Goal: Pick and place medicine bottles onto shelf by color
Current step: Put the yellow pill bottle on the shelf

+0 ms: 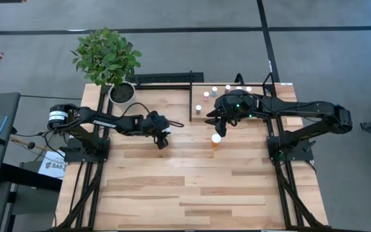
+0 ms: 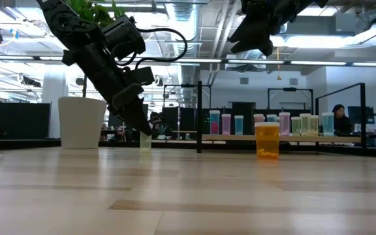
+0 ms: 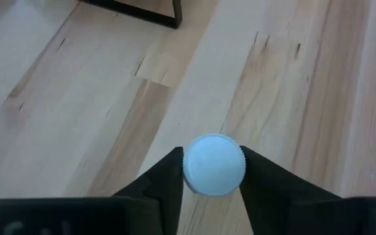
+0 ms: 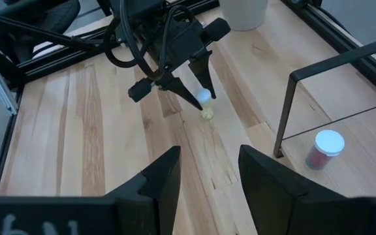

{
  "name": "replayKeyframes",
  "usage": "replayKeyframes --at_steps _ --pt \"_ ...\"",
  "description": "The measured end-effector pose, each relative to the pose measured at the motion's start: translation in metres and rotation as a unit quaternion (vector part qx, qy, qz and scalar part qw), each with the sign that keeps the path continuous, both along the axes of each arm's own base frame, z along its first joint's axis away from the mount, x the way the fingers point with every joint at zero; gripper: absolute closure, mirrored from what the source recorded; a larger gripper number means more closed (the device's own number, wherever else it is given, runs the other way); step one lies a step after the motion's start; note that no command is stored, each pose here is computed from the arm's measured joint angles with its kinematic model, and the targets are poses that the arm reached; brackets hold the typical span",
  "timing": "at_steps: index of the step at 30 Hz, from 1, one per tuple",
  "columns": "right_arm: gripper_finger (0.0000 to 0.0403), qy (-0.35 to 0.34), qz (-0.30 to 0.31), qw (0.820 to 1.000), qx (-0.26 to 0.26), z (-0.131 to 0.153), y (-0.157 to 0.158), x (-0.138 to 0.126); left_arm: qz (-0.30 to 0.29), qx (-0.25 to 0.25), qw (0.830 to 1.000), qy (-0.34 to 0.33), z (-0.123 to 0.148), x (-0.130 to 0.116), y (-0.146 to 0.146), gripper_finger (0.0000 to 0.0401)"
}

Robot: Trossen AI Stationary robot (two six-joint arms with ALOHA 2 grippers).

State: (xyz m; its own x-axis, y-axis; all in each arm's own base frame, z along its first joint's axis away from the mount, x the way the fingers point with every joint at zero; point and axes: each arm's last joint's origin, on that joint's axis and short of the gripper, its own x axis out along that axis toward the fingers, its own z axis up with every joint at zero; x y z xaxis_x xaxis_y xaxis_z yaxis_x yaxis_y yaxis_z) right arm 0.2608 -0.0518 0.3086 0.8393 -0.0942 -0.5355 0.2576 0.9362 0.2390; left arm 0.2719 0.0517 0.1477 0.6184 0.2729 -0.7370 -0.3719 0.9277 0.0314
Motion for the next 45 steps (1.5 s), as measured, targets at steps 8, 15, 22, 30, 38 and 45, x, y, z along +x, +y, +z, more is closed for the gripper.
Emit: replayKeyframes --at_steps 8,15,22,30,38,45 --pt "0.0228 0.000 0.000 1.000 0.000 0.000 0.000 0.000 -0.011 -0.004 0.999 -0.043 0.005 0.006 0.000 0.0322" --pt "0.0228 0.000 0.000 1.000 0.000 0.000 0.000 0.000 -0.034 0.022 0.993 -0.108 0.015 0.016 0.001 0.0294" --pt "0.0228 0.000 0.000 1.000 0.000 0.000 0.000 0.000 -0.057 -0.008 0.995 -0.076 0.000 0.053 0.006 0.0291" --pt "0.0228 0.000 0.000 1.000 0.000 0.000 0.000 0.000 -0.083 -0.001 0.995 -0.053 -0.001 0.094 0.012 0.0290" --pt "0.0228 0.000 0.000 1.000 0.000 0.000 0.000 0.000 -0.082 -0.001 0.995 -0.053 -0.005 0.111 0.015 0.0290" --pt "0.0228 0.000 0.000 1.000 0.000 0.000 0.000 0.000 -0.060 -0.001 0.997 -0.055 -0.005 0.111 0.017 0.0286"
